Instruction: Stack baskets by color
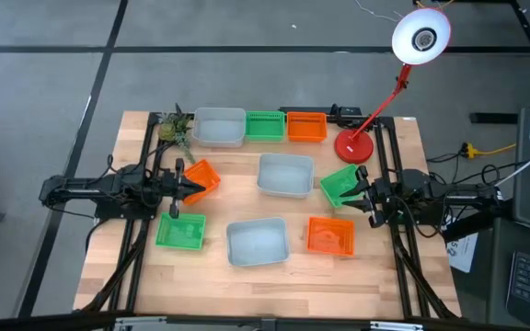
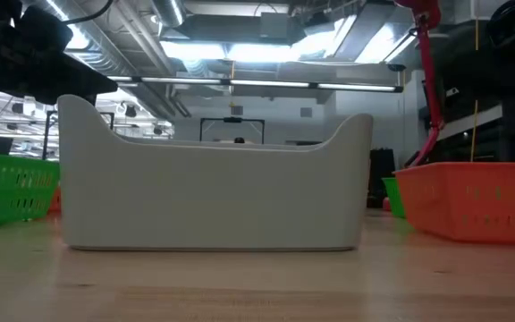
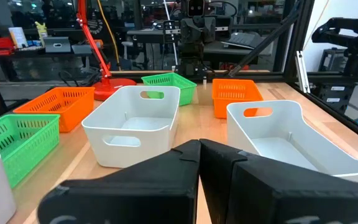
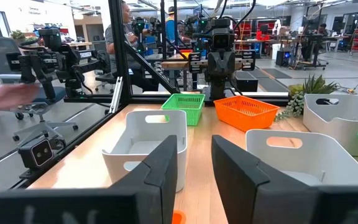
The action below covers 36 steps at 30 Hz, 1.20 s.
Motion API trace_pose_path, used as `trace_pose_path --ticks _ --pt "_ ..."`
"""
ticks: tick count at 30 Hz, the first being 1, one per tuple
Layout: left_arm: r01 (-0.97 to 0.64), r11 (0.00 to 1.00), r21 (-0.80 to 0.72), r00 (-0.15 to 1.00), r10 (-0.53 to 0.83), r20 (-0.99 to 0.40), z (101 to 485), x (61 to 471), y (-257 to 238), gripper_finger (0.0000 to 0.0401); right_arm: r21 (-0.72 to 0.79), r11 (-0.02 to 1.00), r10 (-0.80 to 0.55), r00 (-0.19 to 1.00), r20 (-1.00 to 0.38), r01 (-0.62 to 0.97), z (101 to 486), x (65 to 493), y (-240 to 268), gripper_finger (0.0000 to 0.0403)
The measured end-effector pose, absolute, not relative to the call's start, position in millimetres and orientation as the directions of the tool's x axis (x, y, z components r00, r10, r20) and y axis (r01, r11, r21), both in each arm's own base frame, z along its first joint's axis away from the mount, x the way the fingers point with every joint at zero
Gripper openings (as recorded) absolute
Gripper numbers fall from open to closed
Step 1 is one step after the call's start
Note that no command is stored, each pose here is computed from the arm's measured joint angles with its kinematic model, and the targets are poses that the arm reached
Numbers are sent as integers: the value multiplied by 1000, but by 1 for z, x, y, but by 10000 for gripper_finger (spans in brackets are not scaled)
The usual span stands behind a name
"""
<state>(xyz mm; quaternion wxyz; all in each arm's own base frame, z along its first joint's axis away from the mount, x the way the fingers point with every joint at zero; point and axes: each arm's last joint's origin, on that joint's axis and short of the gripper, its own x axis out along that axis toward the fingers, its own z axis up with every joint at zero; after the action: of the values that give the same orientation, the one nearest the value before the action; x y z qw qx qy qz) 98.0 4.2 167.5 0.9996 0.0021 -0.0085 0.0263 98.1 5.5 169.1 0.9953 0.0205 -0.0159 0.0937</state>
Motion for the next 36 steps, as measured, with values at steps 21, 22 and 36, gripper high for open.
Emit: trace_pose_path --ticks 21,22,36 --pt "-158 978 -135 942 190 277 193 94 8 0 154 984 75 993 88 -88 174 98 2 100" --pt "-166 980 -111 939 192 286 194 93 8 0 170 982 74 994 83 -88 174 98 2 100" --pt "-242 969 -46 895 242 375 203 90 9 0 2 984 151 832 533 -180 234 81 5 100"
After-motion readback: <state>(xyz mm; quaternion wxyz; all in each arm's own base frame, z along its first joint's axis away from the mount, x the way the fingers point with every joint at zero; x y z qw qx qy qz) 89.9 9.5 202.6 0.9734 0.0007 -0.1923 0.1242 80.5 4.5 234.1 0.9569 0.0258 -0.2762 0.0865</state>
